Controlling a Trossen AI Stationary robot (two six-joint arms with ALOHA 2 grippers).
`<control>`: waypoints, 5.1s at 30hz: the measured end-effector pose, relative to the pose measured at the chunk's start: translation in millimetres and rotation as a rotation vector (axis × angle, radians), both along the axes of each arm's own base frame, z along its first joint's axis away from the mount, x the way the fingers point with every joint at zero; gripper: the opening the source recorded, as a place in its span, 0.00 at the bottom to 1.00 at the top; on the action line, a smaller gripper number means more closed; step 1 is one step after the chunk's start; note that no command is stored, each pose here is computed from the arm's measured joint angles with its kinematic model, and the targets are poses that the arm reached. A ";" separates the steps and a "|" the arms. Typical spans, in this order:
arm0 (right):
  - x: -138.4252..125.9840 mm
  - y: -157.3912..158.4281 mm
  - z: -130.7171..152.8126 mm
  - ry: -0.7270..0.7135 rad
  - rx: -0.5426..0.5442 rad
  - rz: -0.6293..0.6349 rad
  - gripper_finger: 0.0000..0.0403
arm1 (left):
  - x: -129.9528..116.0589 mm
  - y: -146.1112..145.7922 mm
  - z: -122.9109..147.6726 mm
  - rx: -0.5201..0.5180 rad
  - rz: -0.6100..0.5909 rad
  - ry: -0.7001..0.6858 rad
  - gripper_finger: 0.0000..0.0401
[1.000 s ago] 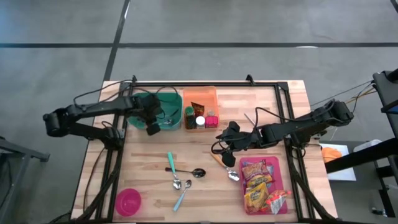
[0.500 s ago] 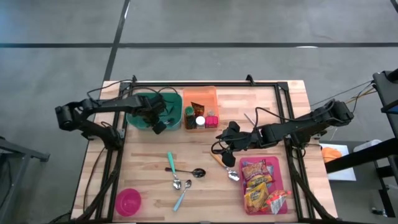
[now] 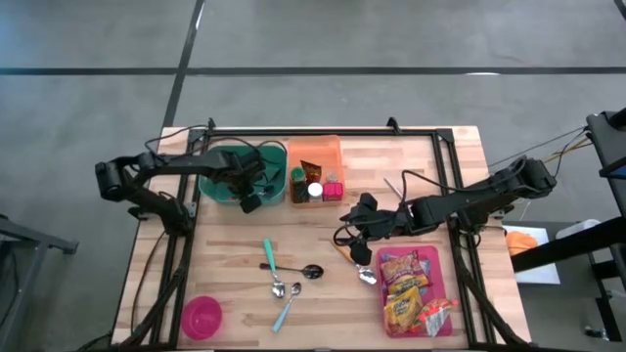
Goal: Pick & Place Food Item
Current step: Put the green spoon into the green bin, then put the top left light blue spoon into the green bin
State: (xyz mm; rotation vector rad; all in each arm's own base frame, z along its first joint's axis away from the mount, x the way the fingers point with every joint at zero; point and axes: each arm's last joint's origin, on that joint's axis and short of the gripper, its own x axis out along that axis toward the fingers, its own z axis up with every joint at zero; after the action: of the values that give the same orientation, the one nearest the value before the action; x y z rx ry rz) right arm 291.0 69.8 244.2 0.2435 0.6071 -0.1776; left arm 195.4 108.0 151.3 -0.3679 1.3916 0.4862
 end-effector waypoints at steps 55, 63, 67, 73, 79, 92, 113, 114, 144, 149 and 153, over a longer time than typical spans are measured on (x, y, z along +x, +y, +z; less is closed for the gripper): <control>1.8 -0.8 2.0 -0.029 0.006 -0.016 0.74 | 16.8 -62.1 146.0 0.095 -0.415 -0.094 0.49; 2.1 -0.7 2.4 -0.026 -0.051 0.026 0.74 | 34.2 -108.6 145.1 0.118 -0.625 -0.210 0.49; 2.1 -0.6 2.5 -0.026 -0.058 0.032 0.74 | 41.5 -127.9 135.9 0.120 -0.717 -0.221 0.49; 1.8 -0.5 2.0 -0.014 -0.117 0.080 0.74 | 44.3 -145.1 104.1 0.111 -0.867 -0.115 0.49; 2.2 -0.6 2.6 -0.012 -0.192 0.128 0.74 | 50.5 -158.0 79.1 0.107 -0.942 -0.150 0.49; 1.9 -0.7 1.2 -0.024 -0.108 0.068 0.74 | 65.3 -173.0 34.7 0.110 -1.168 -0.061 0.49; -3.3 -2.0 -13.1 0.008 -0.079 0.044 0.74 | 85.9 -201.2 4.3 0.112 -1.452 0.023 0.49; -3.2 -2.0 -12.8 0.007 -0.079 0.044 0.74 | 85.8 -201.2 4.3 0.114 -1.465 0.024 0.49; -0.9 -1.4 -8.8 -0.027 -0.057 0.034 0.74 | 87.0 -200.1 -13.8 0.119 -1.667 0.112 0.34; -0.9 -1.4 -8.8 -0.027 -0.057 0.034 0.74 | 84.7 -199.5 -15.6 0.102 -1.669 0.109 0.12; -0.9 -1.3 -8.8 -0.028 -0.057 0.034 0.74 | 83.0 -198.8 -17.1 0.088 -1.656 0.107 0.09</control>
State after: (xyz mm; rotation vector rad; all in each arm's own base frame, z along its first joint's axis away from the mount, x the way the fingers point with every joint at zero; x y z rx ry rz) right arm 290.1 68.5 235.4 0.1800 0.5775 -0.1580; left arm 278.4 -90.8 134.1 0.8955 1.3154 -0.8078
